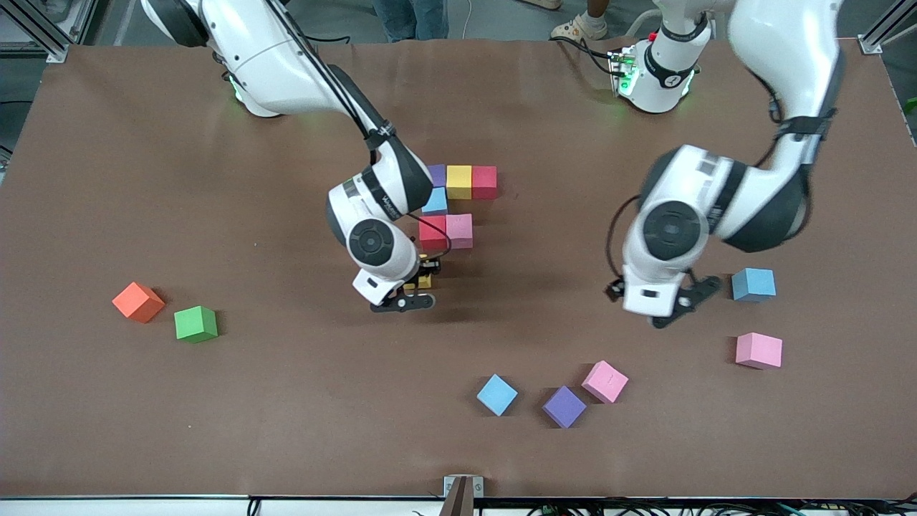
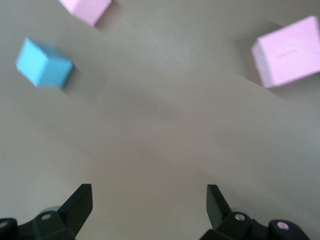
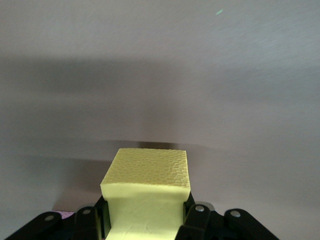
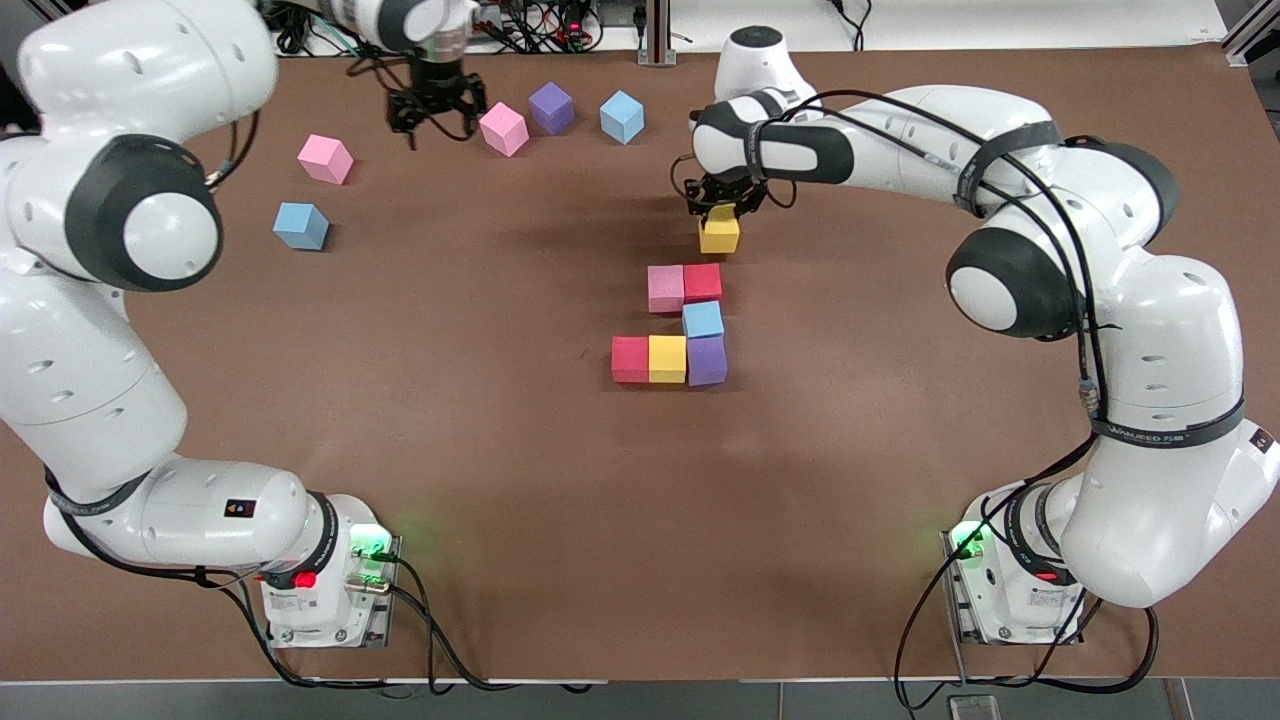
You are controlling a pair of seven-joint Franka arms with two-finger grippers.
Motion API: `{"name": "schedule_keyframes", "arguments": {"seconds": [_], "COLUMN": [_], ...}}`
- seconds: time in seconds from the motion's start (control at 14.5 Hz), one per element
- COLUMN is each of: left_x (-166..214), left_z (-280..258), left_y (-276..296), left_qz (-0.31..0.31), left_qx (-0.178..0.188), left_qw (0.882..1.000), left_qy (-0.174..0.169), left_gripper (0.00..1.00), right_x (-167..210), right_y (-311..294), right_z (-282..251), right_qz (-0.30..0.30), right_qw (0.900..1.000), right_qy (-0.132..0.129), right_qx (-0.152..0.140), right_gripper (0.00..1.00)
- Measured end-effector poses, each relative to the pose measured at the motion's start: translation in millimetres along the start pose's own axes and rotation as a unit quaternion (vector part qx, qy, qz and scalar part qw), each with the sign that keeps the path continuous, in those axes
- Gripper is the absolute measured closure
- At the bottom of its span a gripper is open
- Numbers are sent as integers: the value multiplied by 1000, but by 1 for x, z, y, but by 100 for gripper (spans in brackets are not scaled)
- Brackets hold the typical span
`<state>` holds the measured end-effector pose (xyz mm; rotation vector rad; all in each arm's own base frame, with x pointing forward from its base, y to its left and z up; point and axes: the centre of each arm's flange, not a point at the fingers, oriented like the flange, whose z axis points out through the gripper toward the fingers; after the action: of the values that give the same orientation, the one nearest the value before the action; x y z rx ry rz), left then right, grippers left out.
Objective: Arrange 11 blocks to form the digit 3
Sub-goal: 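Lift the yellow block with the right gripper while the left gripper reaches pink, then grasp the second pink block with the left gripper and lift it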
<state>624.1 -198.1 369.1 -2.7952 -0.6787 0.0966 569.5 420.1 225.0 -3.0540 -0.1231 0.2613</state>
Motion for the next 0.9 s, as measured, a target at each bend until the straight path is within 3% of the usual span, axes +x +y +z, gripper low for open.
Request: {"name": "schedule_keyframes", "arguments": {"seconds": [0.21,0.41,0.69,0.9], "left_x": [65,121,175,193], "left_z": [27,58,112,159], "left_y": [-69,-132,-175,-183], "left_qz": [84,158,233,275], "left_qx": [-22,-57,-91,-107], "left_qw": [996,985,962,945], "left_qy": [0,27,108,140], "left_gripper": [0,0,0,0], "right_x": [-3,-7,-11,-11], "right_y": [-11,-17,-23,-26], "right_z": [4,8,16,18], "right_qz": [-7,-7,-6,-7], "right_qw": [1000,1000,1000,1000], "right_qy": [1,-1,-5,-2], "right_qx": [-1,-3,-6,-5], "right_gripper": [47,47,47,47]}}
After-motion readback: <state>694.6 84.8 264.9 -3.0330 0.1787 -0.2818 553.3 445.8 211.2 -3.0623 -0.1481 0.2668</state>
